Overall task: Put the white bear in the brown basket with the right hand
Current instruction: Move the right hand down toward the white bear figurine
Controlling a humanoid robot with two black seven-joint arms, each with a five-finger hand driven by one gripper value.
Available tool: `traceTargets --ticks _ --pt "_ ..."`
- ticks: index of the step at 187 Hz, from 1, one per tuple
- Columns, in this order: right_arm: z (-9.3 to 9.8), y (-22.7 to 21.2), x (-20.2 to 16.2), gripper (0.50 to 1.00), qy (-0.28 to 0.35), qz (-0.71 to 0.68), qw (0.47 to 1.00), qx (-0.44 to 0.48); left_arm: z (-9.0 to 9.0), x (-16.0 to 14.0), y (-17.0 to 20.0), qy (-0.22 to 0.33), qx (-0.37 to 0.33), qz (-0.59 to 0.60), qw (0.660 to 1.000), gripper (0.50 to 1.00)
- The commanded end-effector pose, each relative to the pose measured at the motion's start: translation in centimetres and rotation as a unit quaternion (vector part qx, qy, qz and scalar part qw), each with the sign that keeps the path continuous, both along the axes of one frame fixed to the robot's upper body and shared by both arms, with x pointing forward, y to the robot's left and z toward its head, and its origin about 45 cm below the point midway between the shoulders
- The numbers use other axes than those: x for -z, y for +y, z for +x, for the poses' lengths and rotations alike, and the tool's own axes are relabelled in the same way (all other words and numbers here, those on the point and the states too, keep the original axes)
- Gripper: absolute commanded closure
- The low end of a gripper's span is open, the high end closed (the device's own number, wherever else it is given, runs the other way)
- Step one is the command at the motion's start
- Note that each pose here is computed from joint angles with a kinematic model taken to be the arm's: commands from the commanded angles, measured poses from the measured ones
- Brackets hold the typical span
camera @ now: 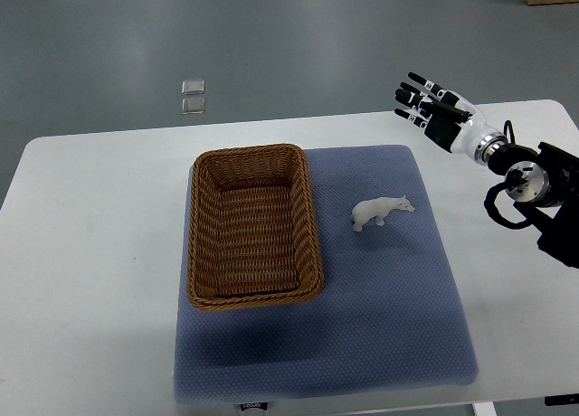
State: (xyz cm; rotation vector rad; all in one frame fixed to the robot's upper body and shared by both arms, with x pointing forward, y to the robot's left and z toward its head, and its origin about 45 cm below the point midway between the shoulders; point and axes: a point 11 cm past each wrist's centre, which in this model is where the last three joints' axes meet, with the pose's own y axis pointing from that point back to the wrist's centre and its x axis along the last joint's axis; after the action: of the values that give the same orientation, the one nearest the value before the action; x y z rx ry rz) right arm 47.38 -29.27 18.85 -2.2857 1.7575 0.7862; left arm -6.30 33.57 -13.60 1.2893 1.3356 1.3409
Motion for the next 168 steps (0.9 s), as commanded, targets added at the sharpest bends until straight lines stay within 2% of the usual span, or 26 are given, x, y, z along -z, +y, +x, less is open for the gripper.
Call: traceTargets --ticks 1,102,134,168 --pt "0.3 0.1 -0.5 0.574 -0.006 0.0 1.0 0.0 0.1 0.0 0.0 -0.001 0.0 0.001 1.0 0.5" --pt "0.5 0.1 -1.3 0.574 -0.039 0.013 0.999 0.01 0.8 0.0 0.1 -0.007 0.002 0.002 1.0 0.5" --pt "0.2 1.0 -1.5 0.574 -0.049 0.002 0.998 -0.034 0.8 0.0 0.1 -0.007 0.003 0.001 1.0 0.5" --pt "0.0 1.9 -1.7 0.576 -0.07 -0.108 0.985 -0.11 0.8 0.0 0.1 -0.007 0.003 0.001 1.0 0.5"
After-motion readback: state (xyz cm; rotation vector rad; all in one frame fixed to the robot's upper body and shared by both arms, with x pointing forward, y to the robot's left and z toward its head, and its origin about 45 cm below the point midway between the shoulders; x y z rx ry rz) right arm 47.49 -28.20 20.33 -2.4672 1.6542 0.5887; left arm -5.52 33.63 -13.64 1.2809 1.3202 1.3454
